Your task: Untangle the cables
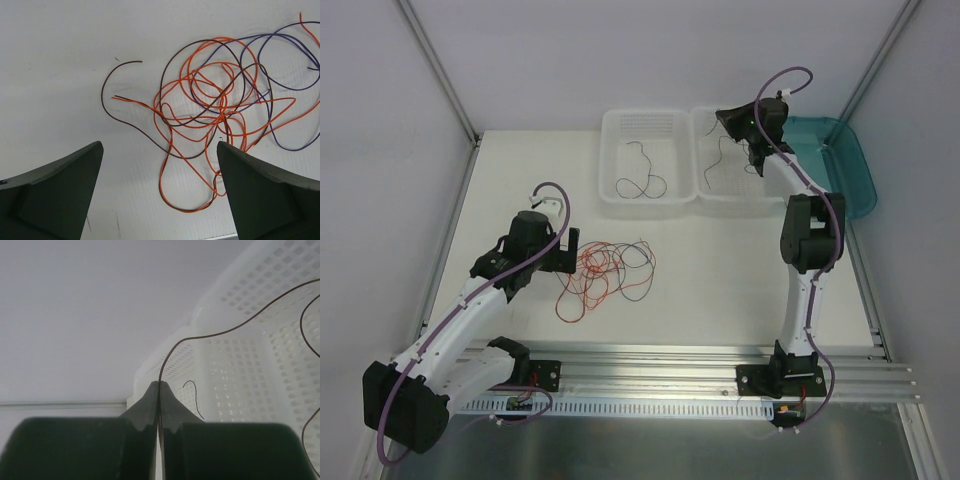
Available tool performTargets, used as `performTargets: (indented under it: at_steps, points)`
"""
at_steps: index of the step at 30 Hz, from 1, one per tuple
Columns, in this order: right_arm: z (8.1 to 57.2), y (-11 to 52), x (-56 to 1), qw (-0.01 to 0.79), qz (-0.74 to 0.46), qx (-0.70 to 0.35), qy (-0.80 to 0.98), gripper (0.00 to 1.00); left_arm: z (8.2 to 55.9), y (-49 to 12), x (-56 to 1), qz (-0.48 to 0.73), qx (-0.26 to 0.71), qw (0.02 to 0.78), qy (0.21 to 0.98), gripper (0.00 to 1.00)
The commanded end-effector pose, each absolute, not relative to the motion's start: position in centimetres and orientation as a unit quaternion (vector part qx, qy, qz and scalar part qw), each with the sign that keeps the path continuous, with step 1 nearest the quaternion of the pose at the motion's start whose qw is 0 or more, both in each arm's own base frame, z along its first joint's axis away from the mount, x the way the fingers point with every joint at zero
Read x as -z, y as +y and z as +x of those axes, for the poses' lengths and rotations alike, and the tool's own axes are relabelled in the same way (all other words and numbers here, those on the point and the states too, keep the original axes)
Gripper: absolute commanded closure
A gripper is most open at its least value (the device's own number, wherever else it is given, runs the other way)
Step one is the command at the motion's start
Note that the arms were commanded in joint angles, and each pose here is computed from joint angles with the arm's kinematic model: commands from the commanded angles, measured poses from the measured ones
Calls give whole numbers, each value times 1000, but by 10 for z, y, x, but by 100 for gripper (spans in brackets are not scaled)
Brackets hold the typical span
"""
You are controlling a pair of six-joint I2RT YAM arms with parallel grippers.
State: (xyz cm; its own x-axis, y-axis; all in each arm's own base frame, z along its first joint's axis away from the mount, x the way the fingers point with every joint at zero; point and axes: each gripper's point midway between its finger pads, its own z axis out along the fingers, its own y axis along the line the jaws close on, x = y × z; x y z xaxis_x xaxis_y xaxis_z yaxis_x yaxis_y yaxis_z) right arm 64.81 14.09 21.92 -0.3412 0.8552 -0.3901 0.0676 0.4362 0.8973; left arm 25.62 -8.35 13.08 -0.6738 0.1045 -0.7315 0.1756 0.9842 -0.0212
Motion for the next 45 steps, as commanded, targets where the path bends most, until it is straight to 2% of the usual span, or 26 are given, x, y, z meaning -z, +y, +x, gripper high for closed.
performTargets:
  at_steps: [1,6,8,10,11,13,14,17,20,25,30,34,38,41,45]
  points:
    - [630,124,-271,513,287,-403,702,99,258,-81,-140,67,43,410,909,1]
    - [616,100,-225,486,268,-317,770,99,259,-81,-141,66,46,412,907,1]
    - [612,94,-202,472,265,-286,791,95,258,-82,-141,66,48,411,908,1]
    - [603,87,-182,453,258,-252,815,85,258,-82,-142,66,50,413,907,1]
    - [599,84,-177,451,257,-238,821,73,258,-82,-142,67,49,413,907,1]
    - [590,80,-170,440,241,-213,839,62,257,-82,-142,66,50,414,907,1]
    - [587,79,-170,439,236,-201,843,52,257,-82,-143,66,50,415,906,1]
    - [571,77,-188,448,200,-166,855,38,257,-83,-145,67,54,416,905,1]
    - [552,72,-213,464,167,-126,861,31,256,-84,-148,66,60,421,902,1]
    - [505,97,-252,470,86,-107,872,30,255,-87,-153,67,70,428,899,1]
    - [439,160,-255,435,-18,-162,885,25,252,-95,-155,71,93,425,897,1]
    - [378,208,-235,398,-83,-196,893,20,248,-103,-149,82,112,405,904,1]
    - [312,258,-184,336,-137,-218,906,18,246,-111,-143,88,130,386,909,1]
    - [293,282,-158,322,-140,-224,909,19,245,-115,-142,91,137,379,911,1]
    - [292,297,-129,317,-124,-209,917,24,244,-117,-138,98,143,370,913,1]
